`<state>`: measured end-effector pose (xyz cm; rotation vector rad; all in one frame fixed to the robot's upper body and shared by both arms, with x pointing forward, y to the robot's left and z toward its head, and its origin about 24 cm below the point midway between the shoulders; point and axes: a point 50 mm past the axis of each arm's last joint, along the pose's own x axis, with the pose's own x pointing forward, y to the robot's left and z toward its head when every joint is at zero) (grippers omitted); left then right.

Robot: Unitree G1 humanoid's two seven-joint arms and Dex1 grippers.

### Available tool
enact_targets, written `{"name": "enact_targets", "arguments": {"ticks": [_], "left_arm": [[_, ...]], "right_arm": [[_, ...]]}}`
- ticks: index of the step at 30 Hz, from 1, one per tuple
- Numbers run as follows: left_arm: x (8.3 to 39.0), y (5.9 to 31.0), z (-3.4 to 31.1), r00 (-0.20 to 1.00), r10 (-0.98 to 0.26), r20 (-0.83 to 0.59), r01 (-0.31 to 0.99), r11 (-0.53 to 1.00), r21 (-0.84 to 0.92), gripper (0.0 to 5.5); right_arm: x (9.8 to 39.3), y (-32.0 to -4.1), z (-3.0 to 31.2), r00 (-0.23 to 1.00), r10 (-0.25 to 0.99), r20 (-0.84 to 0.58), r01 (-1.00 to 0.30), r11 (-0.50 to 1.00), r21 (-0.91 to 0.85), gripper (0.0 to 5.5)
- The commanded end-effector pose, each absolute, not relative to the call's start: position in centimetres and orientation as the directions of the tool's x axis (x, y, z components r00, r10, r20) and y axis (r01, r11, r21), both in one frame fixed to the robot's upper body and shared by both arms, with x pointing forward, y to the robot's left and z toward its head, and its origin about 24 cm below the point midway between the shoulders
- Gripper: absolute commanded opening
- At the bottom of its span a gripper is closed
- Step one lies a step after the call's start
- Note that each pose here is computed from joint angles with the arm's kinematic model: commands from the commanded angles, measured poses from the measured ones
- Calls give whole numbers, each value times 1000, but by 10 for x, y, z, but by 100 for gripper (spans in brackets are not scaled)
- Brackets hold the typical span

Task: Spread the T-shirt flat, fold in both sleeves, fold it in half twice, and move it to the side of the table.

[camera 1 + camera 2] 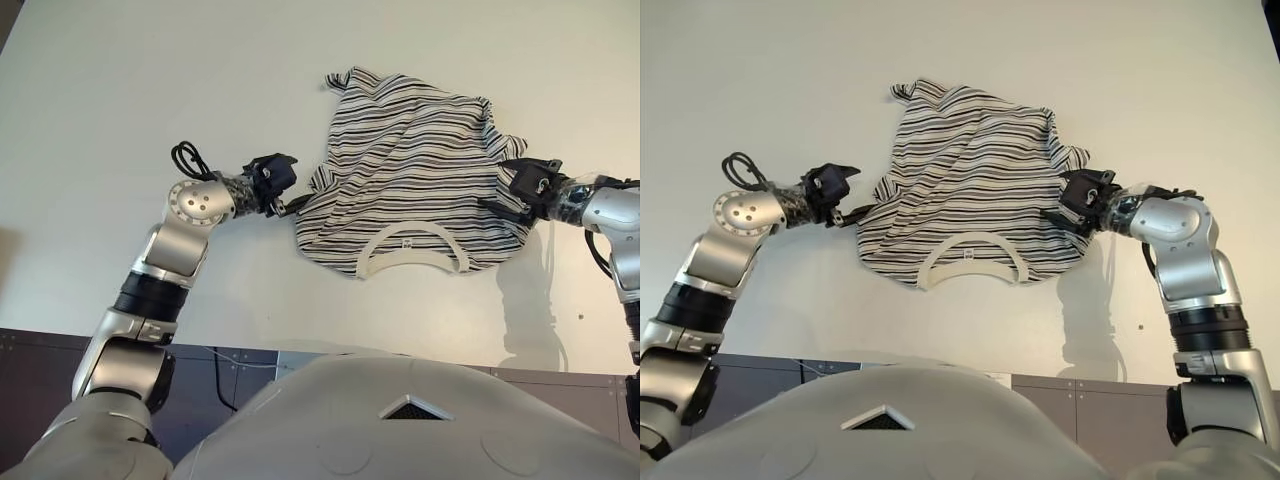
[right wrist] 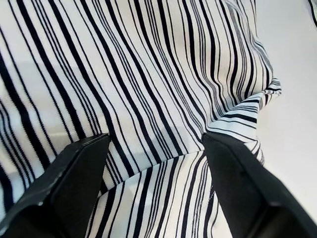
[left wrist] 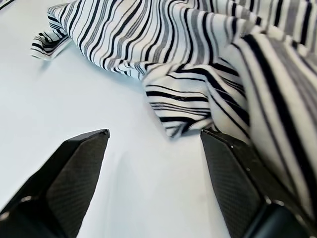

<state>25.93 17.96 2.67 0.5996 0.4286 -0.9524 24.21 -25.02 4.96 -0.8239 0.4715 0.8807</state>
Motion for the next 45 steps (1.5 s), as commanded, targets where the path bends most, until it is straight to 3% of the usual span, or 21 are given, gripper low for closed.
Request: {"name": "enact_targets", "arguments": {"ticks": [1,5,7,10,13,16,19,22,25,27,31,36,39,41,43,45], "left_arm": [[242,226,-4,507,-413,-756,840,432,327,342],[271,239,32,704,-386,-596,674,626,392,342],[288,226,51,754,-451,-478,627,711,319,342],[293,180,67,684,-661,-309,717,688,113,342],[287,145,56,543,-813,-211,810,573,-124,342],[281,150,35,479,-849,-225,787,528,-319,342],[279,159,13,426,-816,-392,768,555,-320,342],[270,180,-15,379,-644,-665,774,614,-154,342],[255,223,-33,393,-367,-843,824,547,146,342],[263,240,-28,468,-248,-848,823,472,316,342],[296,247,0,682,-177,-709,705,415,575,342],[300,231,35,860,-295,-417,498,667,555,342],[293,246,68,931,-242,-274,364,694,621,342],[288,256,93,959,-213,-187,283,673,684,342],[268,255,107,953,-253,-168,294,629,720,342],[224,242,91,868,-391,-308,473,457,753,342]], "right_arm": [[233,-271,31,555,367,-747,-823,373,-428,342],[244,-258,41,608,447,-656,-788,442,-429,342],[255,-254,49,652,460,-603,-751,505,-427,342],[261,-238,64,648,559,-517,-757,545,-360,342],[267,-227,72,643,613,-459,-761,578,-294,342],[271,-222,69,650,611,-452,-753,595,-279,342],[272,-223,65,667,587,-458,-735,620,-275,342],[268,-229,57,671,537,-512,-730,601,-326,342],[265,-230,45,647,486,-587,-753,529,-392,342],[258,-228,36,633,458,-624,-766,489,-418,342],[258,-216,22,677,384,-628,-730,459,-506,342],[274,-201,33,757,376,-535,-650,518,-556,342],[259,-196,69,753,536,-382,-658,600,-455,342],[256,-201,98,791,549,-271,-604,633,-484,342],[253,-209,119,815,539,-212,-557,627,-545,342],[240,-226,121,814,516,-266,-546,522,-655,342]]}}
